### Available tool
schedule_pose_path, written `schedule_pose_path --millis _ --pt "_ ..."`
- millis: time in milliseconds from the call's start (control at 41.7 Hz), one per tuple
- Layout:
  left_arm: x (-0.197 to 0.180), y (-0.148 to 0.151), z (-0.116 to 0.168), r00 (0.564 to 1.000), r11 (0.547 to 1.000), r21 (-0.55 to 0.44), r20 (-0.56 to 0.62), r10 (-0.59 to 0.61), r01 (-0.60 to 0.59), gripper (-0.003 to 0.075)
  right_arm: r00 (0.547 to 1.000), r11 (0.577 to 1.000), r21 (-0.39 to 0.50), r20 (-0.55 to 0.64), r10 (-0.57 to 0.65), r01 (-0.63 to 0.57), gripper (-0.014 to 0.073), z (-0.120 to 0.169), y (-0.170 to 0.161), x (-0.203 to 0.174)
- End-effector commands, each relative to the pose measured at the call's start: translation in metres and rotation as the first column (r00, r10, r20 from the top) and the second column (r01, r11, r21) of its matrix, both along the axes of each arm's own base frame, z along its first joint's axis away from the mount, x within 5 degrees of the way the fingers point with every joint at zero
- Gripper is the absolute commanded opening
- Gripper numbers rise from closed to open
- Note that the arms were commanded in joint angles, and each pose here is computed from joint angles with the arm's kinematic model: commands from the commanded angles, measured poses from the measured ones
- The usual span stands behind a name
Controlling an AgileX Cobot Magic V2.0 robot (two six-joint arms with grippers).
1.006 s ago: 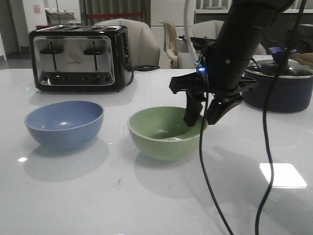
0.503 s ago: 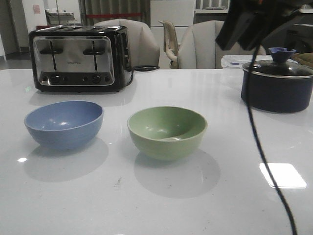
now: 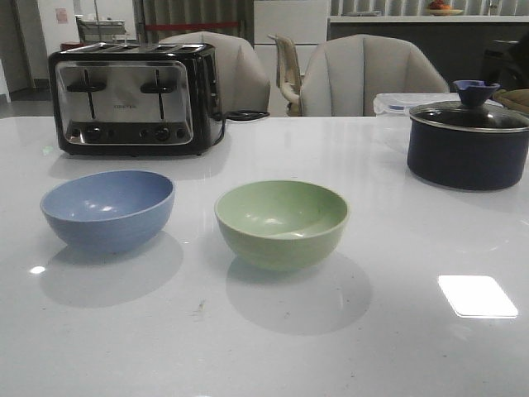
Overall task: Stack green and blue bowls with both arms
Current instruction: 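Move the left gripper to the blue bowl rim and grasp it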
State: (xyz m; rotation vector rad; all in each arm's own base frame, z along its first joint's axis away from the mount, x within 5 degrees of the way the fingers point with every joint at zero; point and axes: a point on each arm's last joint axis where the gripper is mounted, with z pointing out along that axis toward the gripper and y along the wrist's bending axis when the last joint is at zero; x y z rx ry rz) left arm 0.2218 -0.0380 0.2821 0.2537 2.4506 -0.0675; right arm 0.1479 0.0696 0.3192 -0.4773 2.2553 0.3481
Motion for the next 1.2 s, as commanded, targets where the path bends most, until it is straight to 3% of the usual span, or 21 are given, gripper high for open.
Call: schedule_pose_path --millis 0,216,431,863,1174 --pt "0.006 -0.001 0.021 0.993 1.0 -0.031 0.117 0.008 -0.004 0.0531 0.995 0.999 0.034 0.102 -0.007 0.003 0.0356 0.011 -0.003 -0.007" --pt "0.017 -0.003 0.035 0.996 1.0 -0.031 0.093 0.006 -0.003 0.0531 0.993 0.999 0.039 0.115 -0.005 0.001 0.0356 0.013 -0.005 -0.013" --pt "0.05 -0.011 0.031 1.0 0.997 -0.073 0.025 0.016 -0.014 0.0531 0.994 0.999 0.038 0.113 -0.005 0.001 0.0356 0.013 -0.005 -0.013" --pt "0.126 -0.039 -0.021 0.992 0.998 -0.063 -0.124 -0.018 0.011 0.0531 0.994 0.999 0.037 0.112 -0.004 0.0 0.0356 0.013 -0.005 -0.013" --pt "0.157 -0.045 -0.057 0.985 0.999 -0.052 -0.171 -0.013 0.004 0.0524 0.994 0.999 0.037 0.111 -0.004 0.0 0.0356 0.013 -0.005 -0.013"
